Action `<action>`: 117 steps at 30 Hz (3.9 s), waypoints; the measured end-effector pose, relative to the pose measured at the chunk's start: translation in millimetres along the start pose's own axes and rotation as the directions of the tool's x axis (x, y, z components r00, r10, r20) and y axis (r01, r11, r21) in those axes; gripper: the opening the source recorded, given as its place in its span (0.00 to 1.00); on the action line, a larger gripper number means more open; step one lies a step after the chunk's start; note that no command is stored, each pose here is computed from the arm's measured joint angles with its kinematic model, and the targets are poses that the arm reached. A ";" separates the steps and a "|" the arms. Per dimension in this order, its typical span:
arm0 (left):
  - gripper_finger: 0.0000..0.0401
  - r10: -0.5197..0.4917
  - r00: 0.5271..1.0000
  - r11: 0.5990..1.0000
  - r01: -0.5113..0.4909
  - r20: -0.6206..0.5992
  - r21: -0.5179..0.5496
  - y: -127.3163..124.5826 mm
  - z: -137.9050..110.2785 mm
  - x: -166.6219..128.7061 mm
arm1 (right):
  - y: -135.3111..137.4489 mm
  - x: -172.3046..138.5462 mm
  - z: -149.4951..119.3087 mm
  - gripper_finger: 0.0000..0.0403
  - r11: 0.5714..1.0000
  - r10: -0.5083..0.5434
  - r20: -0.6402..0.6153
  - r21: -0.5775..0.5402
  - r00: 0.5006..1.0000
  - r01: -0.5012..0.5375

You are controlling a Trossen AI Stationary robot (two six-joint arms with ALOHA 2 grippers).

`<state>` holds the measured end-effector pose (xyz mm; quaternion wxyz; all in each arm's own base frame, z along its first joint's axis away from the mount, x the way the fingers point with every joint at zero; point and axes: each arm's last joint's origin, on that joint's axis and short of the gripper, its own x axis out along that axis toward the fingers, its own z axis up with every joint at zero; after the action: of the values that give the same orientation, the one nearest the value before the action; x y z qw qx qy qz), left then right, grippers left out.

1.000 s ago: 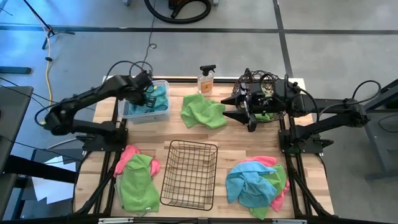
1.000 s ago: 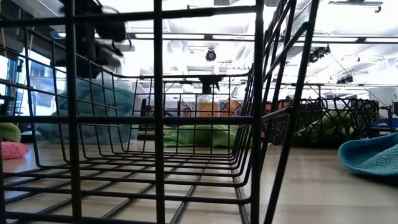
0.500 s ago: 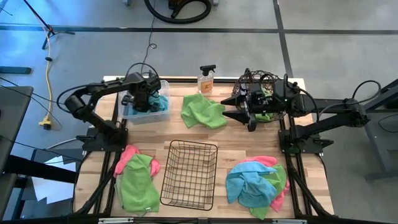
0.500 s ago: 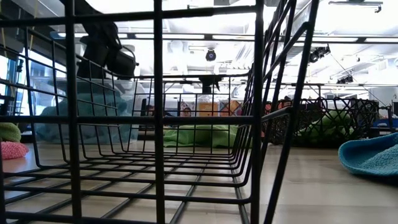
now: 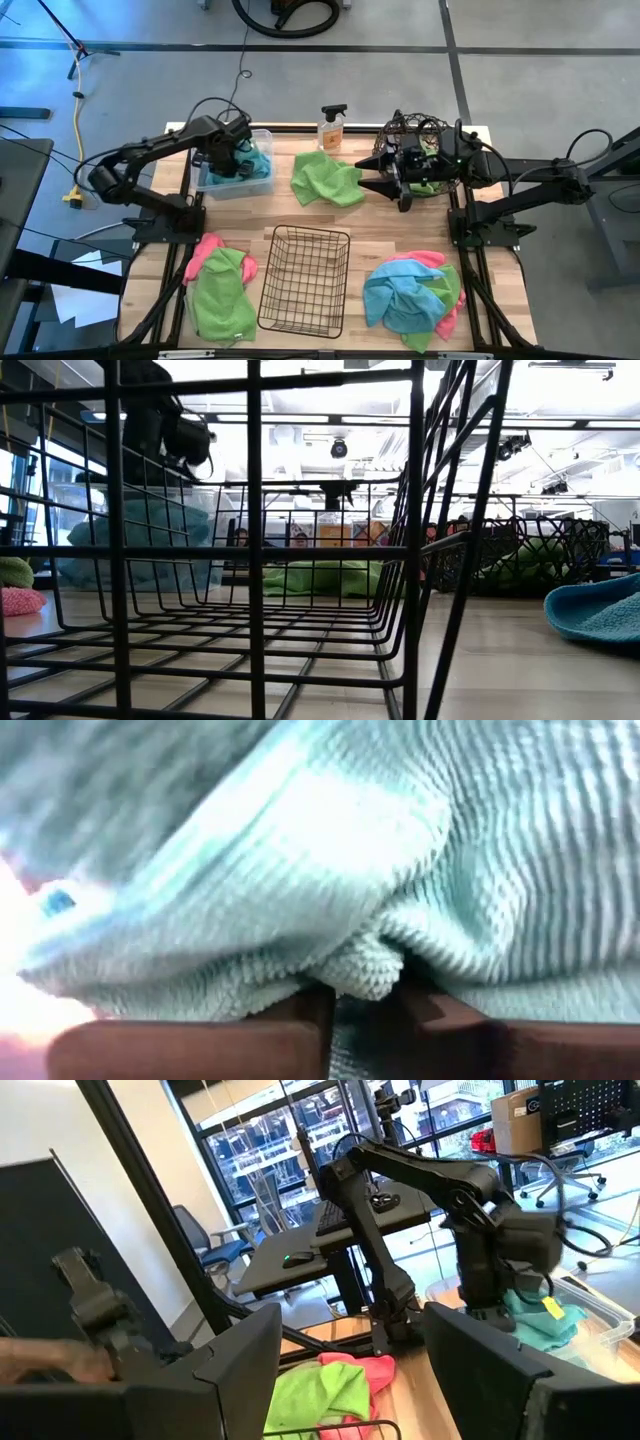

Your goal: Sort microfiber towel by color & place in baskets

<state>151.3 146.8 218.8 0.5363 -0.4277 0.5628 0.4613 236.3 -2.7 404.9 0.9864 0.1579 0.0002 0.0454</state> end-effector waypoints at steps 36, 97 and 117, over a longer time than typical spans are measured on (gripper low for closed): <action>0.44 -0.777 0.296 0.542 0.763 0.555 0.353 24.0 -41.7 -130.7 | 0.3 1.0 1.1 0.60 1.000 0.005 0.015 -0.007 1.000 -0.005; 0.44 -0.918 -0.268 0.215 0.284 0.293 0.934 -58.3 -132.5 -186.1 | 22.5 -18.4 -41.7 0.60 0.963 0.057 -0.419 0.262 0.906 0.061; 0.44 -0.928 -0.224 0.214 0.332 0.297 0.919 -60.1 -132.1 -181.6 | 118.6 -8.3 -212.5 0.60 0.893 -0.100 -0.974 0.001 0.202 0.449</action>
<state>193.1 2.6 396.3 0.9826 -0.1587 -0.0904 0.0331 214.3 175.0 239.8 0.7366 0.2350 0.6324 -0.0477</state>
